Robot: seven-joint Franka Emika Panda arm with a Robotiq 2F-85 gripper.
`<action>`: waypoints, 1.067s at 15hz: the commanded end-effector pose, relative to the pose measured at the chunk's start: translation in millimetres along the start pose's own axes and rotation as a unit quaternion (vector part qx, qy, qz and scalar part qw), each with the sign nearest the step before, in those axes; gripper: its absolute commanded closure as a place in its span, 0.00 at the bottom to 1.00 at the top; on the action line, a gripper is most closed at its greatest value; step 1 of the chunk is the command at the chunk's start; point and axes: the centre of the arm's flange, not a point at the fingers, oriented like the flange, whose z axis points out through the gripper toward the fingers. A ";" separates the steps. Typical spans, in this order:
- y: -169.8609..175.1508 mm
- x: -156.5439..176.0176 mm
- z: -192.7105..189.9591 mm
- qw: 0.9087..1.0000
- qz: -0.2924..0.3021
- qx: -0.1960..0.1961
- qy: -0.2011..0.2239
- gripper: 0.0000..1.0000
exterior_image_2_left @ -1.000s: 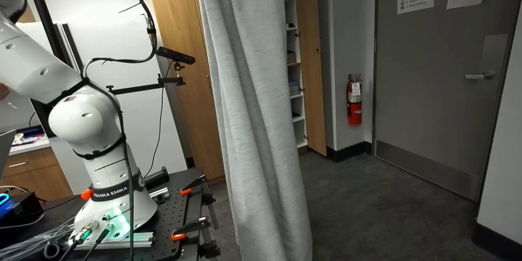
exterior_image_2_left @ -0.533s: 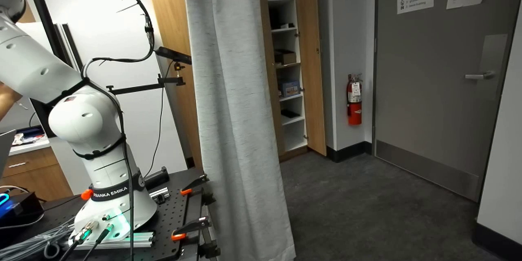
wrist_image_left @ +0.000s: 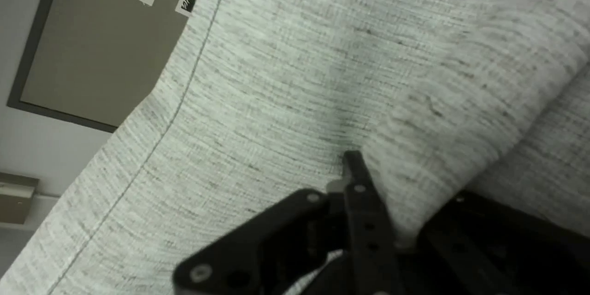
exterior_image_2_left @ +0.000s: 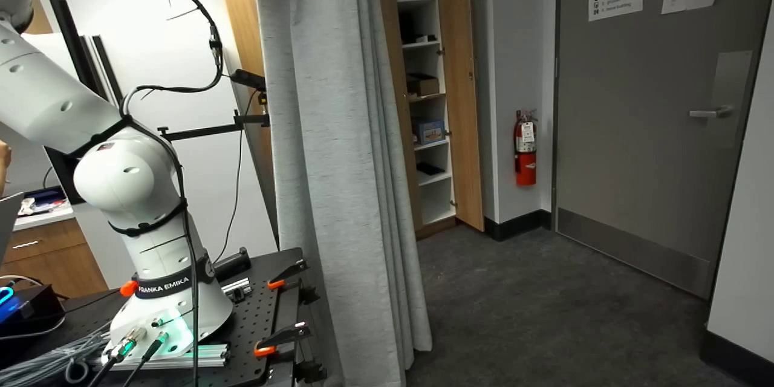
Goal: Slide the curtain to the left
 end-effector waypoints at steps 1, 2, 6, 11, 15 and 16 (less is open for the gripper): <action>-75.7 -17.9 8.3 0.997 -0.022 0.066 -0.034 1.00; -79.0 -16.3 7.4 0.997 -0.027 0.065 -0.033 1.00; -81.5 -14.0 22.8 0.997 -0.042 0.052 -0.043 1.00; -68.9 -23.0 51.6 0.996 -0.055 0.017 -0.064 1.00; -56.4 -38.8 72.7 0.993 -0.068 -0.025 -0.090 1.00; -55.1 -41.7 76.5 0.992 -0.069 -0.035 -0.096 1.00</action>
